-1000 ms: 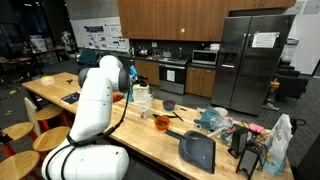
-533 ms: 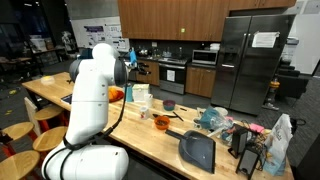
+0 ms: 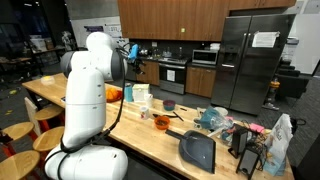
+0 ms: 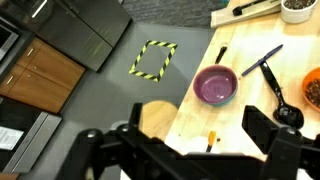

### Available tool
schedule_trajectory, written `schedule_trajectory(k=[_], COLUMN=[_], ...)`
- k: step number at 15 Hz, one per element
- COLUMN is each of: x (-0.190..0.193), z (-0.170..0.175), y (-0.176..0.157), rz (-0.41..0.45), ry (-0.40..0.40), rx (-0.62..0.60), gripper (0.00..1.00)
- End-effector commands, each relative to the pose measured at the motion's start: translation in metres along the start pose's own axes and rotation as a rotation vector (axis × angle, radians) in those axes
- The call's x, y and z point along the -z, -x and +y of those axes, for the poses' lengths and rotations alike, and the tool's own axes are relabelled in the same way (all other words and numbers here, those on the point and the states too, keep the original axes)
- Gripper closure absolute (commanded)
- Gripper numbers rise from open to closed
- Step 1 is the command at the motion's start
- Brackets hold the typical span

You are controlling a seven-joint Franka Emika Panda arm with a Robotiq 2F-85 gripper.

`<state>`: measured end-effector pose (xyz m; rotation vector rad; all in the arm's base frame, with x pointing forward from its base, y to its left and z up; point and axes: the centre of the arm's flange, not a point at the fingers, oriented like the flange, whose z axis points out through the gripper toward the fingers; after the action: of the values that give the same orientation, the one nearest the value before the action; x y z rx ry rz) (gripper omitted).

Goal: Put the orange and black pen in the stacked white cups.

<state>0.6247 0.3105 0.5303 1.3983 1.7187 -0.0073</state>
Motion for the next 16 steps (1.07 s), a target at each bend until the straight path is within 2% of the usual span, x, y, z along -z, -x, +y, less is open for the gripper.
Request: schedule_trajectory(k=[1,5,8,10,13,16], x=[0.039,0.060,0.050,0.011,-0.051,-0.083], z=[-0.045,-0.071,-0.098,-0.124,-0.172,-0.210], y=[0.050,0.081,0.097,0.101,0.090,0.075], rz=[0.192,0.428,0.591,0.556,0.468,0.409], ry=[0.022,-0.012,-0.111,-0.262,-0.436,-0.621], rx=[-0.082,-0.206,-0.315,-0.393,-0.421,-0.475], gripper=[0.00,0.00,0.00,0.00,0.00,0.00])
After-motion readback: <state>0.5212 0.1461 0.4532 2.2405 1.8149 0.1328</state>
